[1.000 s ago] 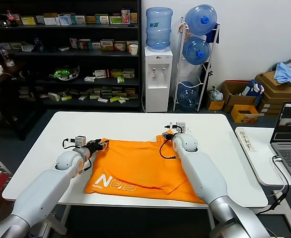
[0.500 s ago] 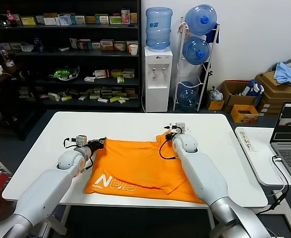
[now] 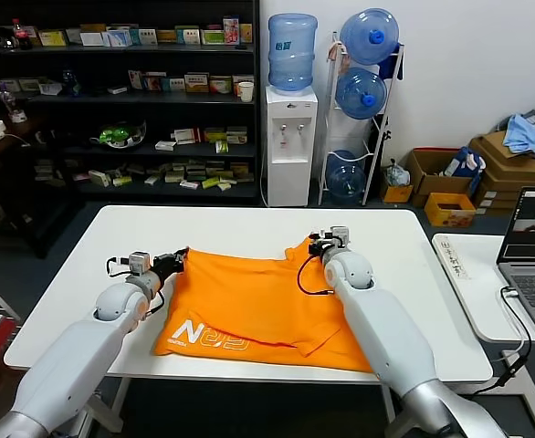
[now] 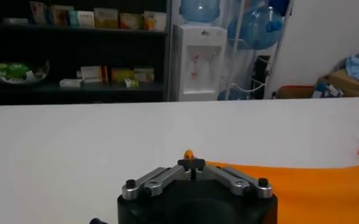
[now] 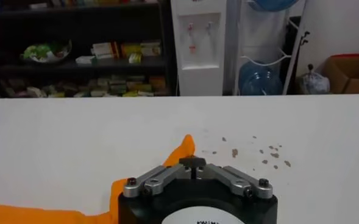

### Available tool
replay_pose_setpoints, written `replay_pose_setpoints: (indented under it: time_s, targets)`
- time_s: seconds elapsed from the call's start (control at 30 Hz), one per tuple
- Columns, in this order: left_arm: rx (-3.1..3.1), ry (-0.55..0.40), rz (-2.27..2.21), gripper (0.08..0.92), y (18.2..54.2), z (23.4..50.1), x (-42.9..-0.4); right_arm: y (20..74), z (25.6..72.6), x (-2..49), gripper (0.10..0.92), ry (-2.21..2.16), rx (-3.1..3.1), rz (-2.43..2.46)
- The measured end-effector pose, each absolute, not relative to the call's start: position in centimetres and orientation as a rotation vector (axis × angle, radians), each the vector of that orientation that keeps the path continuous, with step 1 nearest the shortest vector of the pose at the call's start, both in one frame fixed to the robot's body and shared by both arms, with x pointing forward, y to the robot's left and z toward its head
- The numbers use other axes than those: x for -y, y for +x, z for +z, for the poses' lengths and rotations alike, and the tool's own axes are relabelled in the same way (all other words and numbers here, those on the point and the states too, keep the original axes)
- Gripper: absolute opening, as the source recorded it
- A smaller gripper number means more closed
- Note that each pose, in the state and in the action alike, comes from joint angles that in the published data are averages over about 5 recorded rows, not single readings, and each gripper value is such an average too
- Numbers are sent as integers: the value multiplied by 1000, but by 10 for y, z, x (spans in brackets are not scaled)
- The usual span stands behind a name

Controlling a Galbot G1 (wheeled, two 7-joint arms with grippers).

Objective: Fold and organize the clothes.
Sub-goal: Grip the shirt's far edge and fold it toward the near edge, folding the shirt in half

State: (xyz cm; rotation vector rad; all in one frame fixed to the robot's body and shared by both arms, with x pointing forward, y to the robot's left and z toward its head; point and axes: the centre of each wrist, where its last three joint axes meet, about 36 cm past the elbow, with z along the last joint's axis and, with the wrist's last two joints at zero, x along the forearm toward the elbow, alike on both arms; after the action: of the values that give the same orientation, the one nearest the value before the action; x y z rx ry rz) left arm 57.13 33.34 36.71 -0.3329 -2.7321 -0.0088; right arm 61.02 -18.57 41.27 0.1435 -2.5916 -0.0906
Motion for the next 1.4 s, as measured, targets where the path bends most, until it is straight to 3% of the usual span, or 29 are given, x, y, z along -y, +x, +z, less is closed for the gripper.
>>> replay_pose_setpoints:
  time_s: [0.73, 1.4]
  targets:
    - [2861, -452, -108, 94, 478, 383, -335, 448, 445, 218, 125, 207, 2638, -115]
    - [2836, -444, -153, 109, 415, 377, -343, 359, 461, 231, 145, 213, 2597, -91]
